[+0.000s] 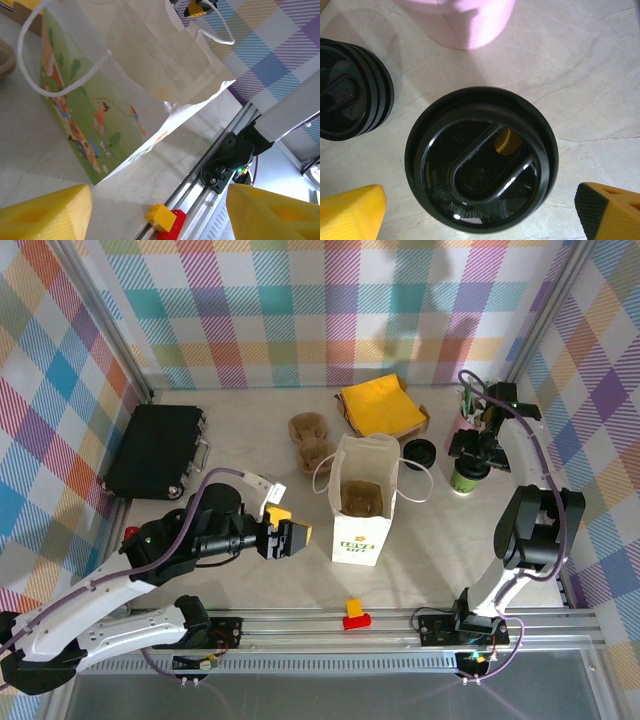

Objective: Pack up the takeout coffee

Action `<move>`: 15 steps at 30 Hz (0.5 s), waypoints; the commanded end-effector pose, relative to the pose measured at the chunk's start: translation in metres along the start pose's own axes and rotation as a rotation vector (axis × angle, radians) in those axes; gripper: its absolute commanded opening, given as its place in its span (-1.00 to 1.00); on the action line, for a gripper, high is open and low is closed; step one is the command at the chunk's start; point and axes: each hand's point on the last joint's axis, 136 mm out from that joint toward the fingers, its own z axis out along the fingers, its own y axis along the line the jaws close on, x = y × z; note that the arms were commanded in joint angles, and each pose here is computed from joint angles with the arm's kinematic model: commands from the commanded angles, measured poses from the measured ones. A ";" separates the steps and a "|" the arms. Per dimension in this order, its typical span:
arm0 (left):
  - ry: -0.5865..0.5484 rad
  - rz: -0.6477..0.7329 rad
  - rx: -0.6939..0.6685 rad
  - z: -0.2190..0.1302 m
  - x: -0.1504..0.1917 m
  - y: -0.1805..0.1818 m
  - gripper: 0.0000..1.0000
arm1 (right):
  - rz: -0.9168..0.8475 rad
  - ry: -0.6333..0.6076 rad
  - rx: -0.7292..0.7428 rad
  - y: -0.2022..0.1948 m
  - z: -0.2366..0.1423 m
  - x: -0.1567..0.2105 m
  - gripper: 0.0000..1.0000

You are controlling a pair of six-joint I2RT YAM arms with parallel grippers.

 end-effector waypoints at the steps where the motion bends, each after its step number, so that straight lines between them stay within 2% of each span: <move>1: -0.010 0.046 -0.042 -0.011 -0.004 0.004 0.42 | -0.017 0.016 -0.009 0.000 -0.006 -0.001 0.93; 10: 0.001 0.049 -0.054 -0.005 -0.002 0.007 0.42 | -0.007 0.051 -0.017 -0.001 0.001 0.000 0.73; 15: 0.001 0.053 -0.057 -0.004 -0.002 0.007 0.42 | 0.000 0.064 -0.023 -0.002 0.004 0.001 0.69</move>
